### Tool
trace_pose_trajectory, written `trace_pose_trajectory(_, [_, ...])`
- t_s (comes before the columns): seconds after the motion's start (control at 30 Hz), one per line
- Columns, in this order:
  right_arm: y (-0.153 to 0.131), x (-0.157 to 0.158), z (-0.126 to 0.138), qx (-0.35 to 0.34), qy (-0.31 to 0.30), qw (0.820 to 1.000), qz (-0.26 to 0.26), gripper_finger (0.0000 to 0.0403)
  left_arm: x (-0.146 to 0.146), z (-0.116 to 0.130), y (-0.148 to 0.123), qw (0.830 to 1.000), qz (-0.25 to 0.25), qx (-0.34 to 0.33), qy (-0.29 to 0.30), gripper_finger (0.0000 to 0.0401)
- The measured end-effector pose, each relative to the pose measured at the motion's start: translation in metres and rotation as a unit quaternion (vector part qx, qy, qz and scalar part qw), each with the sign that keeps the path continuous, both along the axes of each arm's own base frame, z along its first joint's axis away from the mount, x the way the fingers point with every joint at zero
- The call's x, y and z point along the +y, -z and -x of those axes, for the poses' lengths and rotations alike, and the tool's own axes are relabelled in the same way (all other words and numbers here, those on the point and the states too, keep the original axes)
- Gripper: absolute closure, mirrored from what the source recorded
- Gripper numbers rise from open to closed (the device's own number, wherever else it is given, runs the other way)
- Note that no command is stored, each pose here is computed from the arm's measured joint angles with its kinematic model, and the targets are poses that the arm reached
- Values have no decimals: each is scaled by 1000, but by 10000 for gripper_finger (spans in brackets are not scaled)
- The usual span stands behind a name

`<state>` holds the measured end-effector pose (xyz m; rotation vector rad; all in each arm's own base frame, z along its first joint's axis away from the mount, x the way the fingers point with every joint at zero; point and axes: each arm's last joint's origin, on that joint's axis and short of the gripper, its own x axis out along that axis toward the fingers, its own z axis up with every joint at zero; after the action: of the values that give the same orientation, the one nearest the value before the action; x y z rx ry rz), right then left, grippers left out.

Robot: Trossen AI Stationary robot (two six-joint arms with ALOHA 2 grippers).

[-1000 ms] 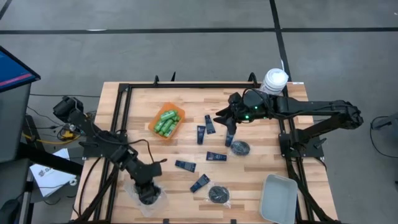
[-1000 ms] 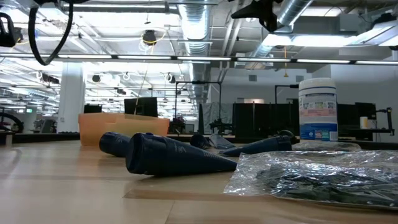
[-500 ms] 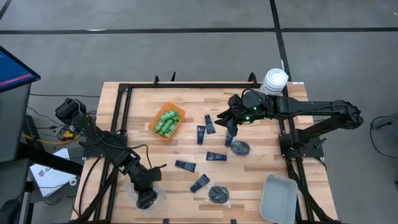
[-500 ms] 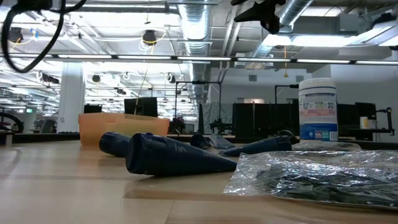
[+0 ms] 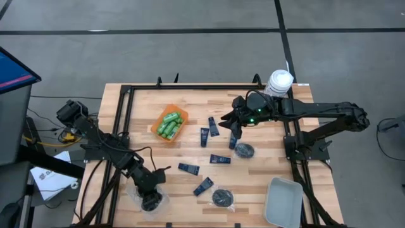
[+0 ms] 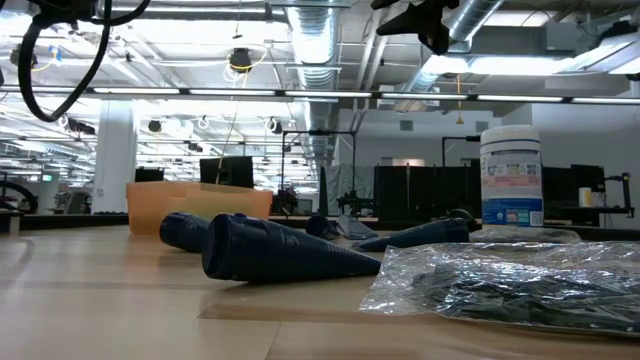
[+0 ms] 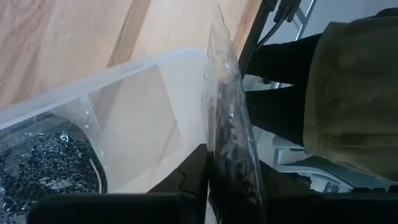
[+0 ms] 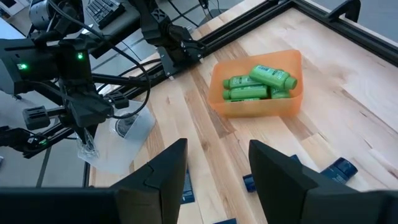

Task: Pick & Place Travel size toiletries
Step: Put the black hairbrush into the transparent bin

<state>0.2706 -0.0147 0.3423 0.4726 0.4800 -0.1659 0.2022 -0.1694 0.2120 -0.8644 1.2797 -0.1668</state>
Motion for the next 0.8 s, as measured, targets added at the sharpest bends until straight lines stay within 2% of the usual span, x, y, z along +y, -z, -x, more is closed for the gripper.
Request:
trace_pose_trajectory(0.4, [0, 0, 0, 0, -1, 1000, 2, 239, 0, 1, 0, 1000, 9, 11, 7, 313])
trace_pose_trajectory(0.8, [0, 0, 0, 0, -2, 1000, 3, 238, -1, 2, 0, 1000, 18, 18, 17, 228])
